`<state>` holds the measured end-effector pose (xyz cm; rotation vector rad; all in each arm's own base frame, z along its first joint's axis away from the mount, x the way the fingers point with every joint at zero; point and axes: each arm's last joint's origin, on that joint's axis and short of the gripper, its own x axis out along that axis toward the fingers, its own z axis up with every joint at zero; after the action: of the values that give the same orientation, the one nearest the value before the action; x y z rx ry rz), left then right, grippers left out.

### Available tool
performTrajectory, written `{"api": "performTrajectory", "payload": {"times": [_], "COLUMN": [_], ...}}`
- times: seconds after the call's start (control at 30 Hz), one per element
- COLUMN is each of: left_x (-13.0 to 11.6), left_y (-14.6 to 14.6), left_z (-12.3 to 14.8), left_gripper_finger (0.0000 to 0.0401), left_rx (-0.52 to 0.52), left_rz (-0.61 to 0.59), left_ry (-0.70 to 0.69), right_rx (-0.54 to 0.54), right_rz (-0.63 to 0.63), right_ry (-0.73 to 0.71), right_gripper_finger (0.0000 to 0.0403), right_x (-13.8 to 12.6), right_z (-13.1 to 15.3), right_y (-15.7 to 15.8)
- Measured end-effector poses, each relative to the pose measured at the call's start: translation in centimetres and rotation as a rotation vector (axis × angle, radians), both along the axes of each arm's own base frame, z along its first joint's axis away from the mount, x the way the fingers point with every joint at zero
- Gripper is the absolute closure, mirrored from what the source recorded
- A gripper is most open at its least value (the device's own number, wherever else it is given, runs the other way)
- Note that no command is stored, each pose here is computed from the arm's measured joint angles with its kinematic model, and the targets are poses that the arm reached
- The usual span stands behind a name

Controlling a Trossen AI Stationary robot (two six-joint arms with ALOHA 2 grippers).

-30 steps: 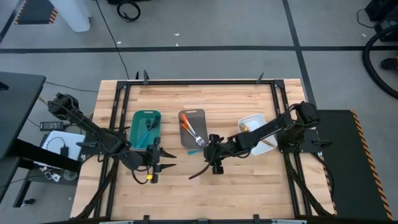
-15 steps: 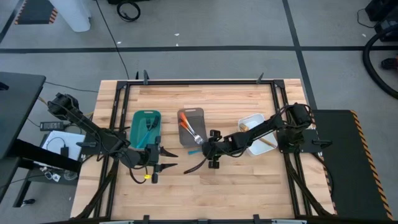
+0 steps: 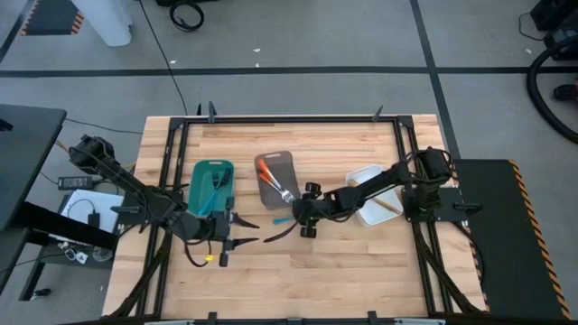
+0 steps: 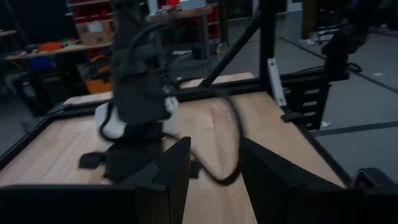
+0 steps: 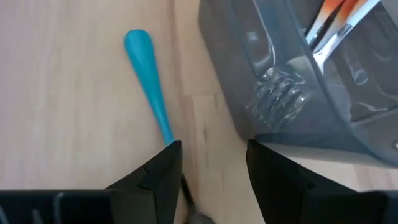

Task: Sort silverware by color (type)
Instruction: Adjust the black bin, then put the blue fork into the green bin

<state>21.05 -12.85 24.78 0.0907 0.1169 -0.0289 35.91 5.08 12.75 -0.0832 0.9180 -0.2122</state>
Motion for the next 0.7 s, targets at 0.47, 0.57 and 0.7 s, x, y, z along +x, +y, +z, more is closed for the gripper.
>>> {"api": "performTrajectory", "payload": {"times": [0.47,0.57,0.7], "left_x": [-0.02,-0.01,-0.01], "left_y": [-0.41,-0.42,-0.41], "left_z": [0.20,0.22,0.21], "left_gripper_finger": [0.0255,0.0255,0.0255], "left_rx": [0.094,0.098,0.097], "left_rz": [-0.151,-0.151,-0.151], "left_ry": [-0.021,-0.024,-0.023], "right_rx": [0.076,0.076,0.075], "right_rz": [0.026,0.027,0.030], "right_ry": [0.019,0.018,0.019], "right_gripper_finger": [0.0219,0.0219,0.0219], "right_x": [0.00,0.01,-0.03], "right_z": [-0.74,-0.78,-0.82], "right_y": [-0.89,-0.80,-0.61]}}
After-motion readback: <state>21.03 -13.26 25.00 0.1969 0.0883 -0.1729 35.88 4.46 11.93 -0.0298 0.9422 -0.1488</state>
